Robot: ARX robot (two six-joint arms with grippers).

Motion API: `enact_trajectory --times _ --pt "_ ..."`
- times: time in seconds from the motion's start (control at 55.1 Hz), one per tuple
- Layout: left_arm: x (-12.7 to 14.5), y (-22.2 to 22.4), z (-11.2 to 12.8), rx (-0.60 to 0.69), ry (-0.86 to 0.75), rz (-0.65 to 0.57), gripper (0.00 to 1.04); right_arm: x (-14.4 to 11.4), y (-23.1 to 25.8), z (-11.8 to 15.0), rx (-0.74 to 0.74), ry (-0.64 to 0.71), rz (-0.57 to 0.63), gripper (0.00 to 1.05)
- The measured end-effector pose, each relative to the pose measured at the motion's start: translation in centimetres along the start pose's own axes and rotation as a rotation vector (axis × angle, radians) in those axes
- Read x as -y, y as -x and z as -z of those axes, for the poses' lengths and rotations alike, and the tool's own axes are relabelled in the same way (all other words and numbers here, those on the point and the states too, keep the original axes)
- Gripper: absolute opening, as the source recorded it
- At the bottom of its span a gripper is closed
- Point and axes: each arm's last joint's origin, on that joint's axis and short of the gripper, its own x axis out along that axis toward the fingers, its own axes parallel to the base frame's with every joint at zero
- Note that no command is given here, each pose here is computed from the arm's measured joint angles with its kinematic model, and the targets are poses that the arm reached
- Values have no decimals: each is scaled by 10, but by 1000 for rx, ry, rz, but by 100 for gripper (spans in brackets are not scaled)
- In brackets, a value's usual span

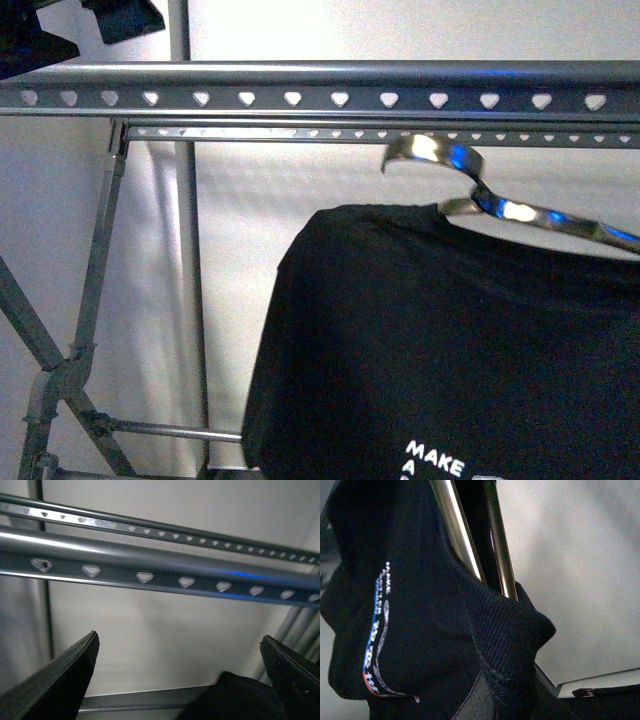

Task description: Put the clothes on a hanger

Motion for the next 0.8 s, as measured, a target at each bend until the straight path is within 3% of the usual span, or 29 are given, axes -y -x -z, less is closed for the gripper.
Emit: enact_trajectory --times 0.073,0.127,0.308,0.526,0.798 --pt "3 9 1 -69 2 -138 88 4 -2 -17 19 -66 21 3" --pt "6 34 14 -132 -60 -237 76 13 -4 -42 33 -197 55 3" --pt "7 88 51 -134 -127 -239 43 16 -10 -92 73 -547 44 3" --pt "-3 137 97 -178 -139 -238 4 3 -38 -115 62 -703 -16 3" --pt "0 184 129 -181 -141 -245 4 12 -71 -138 90 -1030 -58 3"
